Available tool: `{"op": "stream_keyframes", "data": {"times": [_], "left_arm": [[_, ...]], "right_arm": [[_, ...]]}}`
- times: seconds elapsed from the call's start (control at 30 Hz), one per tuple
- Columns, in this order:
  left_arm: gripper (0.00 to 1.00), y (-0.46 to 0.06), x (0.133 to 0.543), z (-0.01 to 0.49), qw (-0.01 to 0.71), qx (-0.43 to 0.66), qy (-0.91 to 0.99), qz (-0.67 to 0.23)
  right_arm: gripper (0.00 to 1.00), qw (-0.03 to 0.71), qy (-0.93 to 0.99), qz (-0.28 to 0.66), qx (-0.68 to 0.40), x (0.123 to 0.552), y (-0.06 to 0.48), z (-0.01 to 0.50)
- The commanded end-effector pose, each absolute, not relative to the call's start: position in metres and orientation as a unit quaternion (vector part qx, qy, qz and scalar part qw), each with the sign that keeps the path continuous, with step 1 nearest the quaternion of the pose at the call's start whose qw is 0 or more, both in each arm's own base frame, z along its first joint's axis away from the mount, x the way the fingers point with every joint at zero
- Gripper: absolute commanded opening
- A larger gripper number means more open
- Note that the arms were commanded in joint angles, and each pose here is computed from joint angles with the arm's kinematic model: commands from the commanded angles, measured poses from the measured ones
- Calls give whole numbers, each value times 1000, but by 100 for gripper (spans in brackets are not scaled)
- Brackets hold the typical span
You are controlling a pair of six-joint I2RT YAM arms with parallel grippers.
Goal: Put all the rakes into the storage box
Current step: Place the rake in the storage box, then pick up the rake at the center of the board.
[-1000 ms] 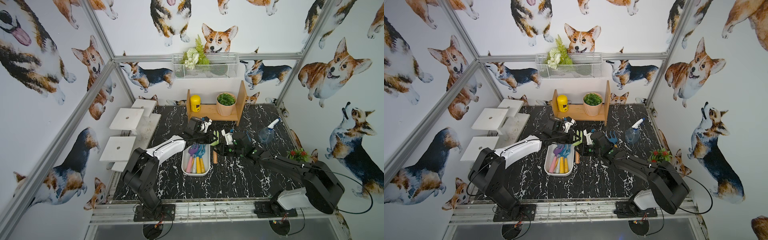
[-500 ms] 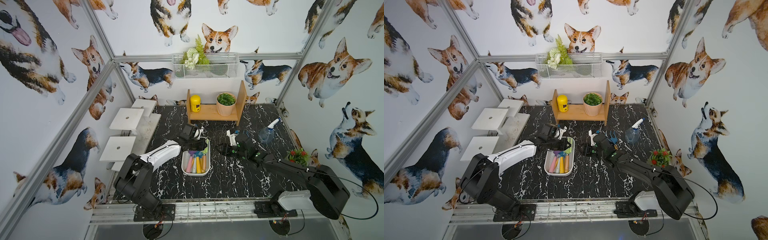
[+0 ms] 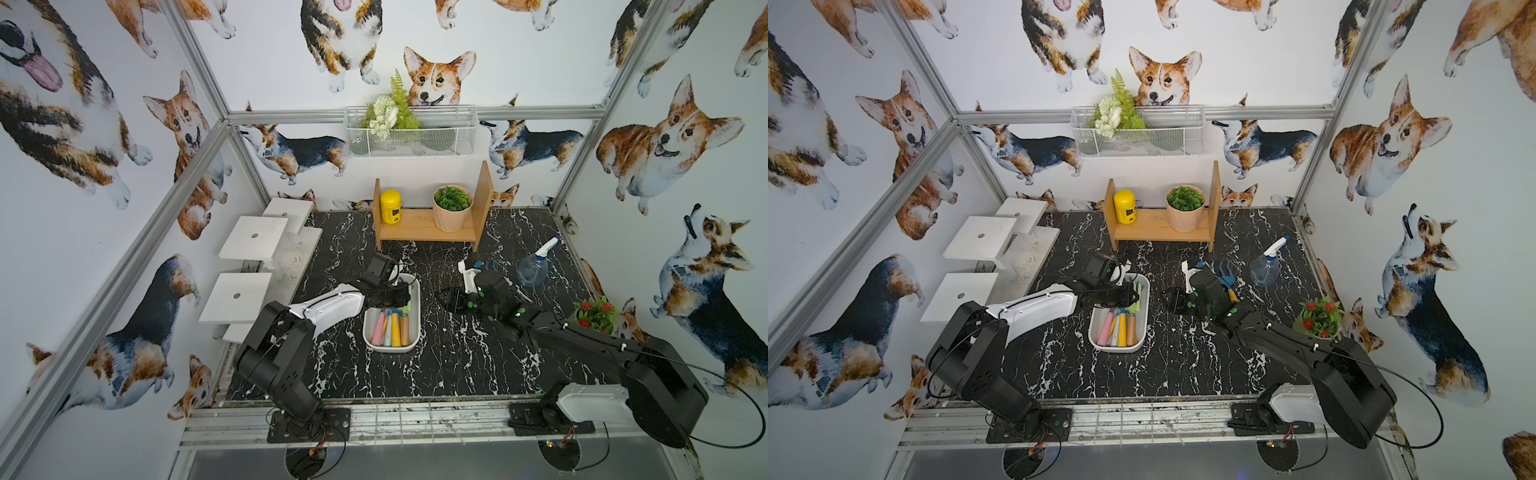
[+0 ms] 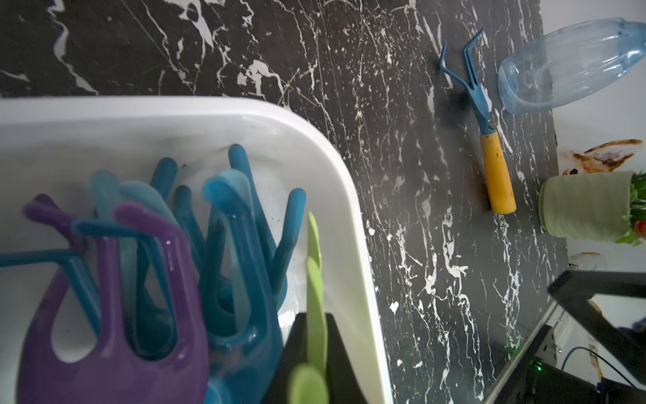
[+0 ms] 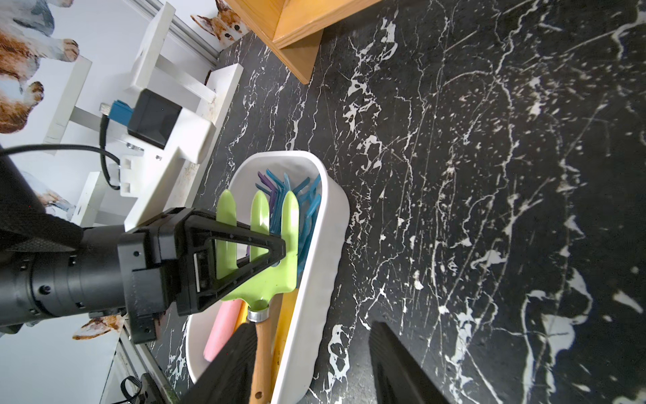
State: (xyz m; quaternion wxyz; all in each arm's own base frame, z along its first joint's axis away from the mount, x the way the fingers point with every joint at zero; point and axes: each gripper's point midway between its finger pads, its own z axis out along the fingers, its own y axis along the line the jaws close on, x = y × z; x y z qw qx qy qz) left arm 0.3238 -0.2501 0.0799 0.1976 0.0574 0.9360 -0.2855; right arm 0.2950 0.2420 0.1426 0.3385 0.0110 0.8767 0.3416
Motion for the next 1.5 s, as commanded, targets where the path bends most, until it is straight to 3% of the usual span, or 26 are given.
{"op": "stream_keyframes", "data": {"times": [0.0,0.07,0.1,0.27,0.47,0.7,1.2,1.4,1.47], "left_arm": [[68,-246,323,76,194,54,940,-274],[84,-241,324,77,196,46,944,-261],[85,-238,325,78,198,39,946,-252],[82,-212,339,91,232,-20,951,-204],[80,-210,353,128,283,-35,936,-208],[82,-210,358,139,294,-23,934,-202],[84,-214,354,132,283,-19,935,-212],[84,-214,352,128,278,-18,937,-213],[82,-215,353,128,278,-17,936,-215]], "right_arm": [[59,343,887,307,21,298,230,133],[61,344,892,291,33,300,223,129],[62,344,894,284,39,301,219,129],[62,348,901,242,90,310,187,124],[68,357,907,158,157,316,129,114],[71,313,914,99,240,317,63,79],[71,230,948,14,217,309,30,30],[64,188,956,42,223,288,43,8],[51,180,960,49,209,280,56,4]]}}
